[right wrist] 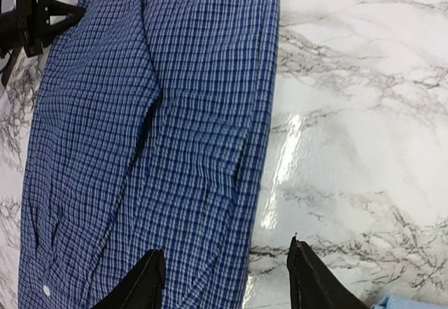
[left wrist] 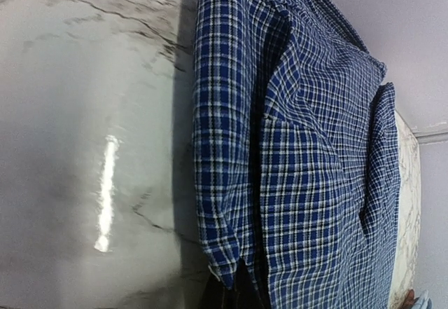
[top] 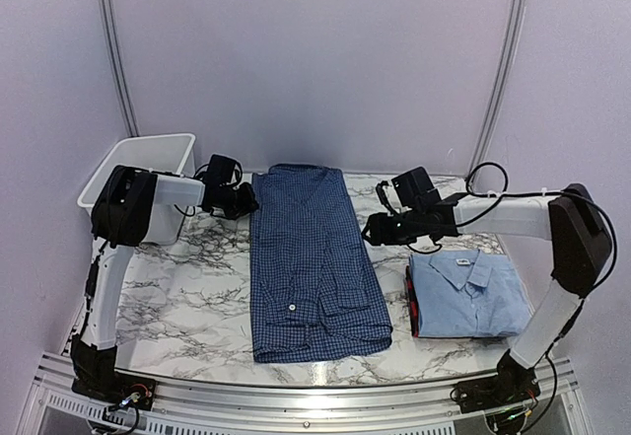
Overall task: Fold and stack the long sleeve shirts
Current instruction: Move the rectangle-folded shirt to the center of the board, then pick up the rectangle-folded shirt from the center of the board, then fold the rectangle-folded shirt at the center of the board.
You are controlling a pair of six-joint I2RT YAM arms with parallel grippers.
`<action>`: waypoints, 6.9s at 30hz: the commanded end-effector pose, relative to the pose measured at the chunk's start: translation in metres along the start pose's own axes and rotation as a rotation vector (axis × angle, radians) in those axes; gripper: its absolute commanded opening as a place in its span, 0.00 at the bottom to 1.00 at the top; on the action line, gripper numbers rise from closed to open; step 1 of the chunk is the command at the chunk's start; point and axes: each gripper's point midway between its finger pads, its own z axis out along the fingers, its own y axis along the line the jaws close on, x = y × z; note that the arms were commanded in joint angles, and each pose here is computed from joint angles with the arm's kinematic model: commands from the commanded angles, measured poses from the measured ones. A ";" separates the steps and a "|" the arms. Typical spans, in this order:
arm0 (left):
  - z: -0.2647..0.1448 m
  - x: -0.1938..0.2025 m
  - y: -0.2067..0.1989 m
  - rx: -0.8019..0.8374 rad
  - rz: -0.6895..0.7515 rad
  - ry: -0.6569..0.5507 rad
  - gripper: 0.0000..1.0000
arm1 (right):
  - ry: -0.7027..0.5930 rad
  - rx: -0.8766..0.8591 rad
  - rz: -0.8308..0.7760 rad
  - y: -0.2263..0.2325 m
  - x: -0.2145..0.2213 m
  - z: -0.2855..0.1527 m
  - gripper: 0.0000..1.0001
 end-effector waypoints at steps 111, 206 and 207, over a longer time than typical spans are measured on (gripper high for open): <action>-0.228 0.351 0.013 -0.108 0.166 0.551 0.39 | 0.238 -0.240 0.279 0.065 0.207 -0.045 0.57; -0.165 0.141 -0.069 0.068 0.129 0.256 0.43 | -0.026 -0.112 -0.043 0.063 -0.017 0.009 0.43; -0.166 0.149 -0.066 0.055 0.132 0.263 0.44 | -0.008 -0.108 -0.058 0.066 -0.011 0.010 0.43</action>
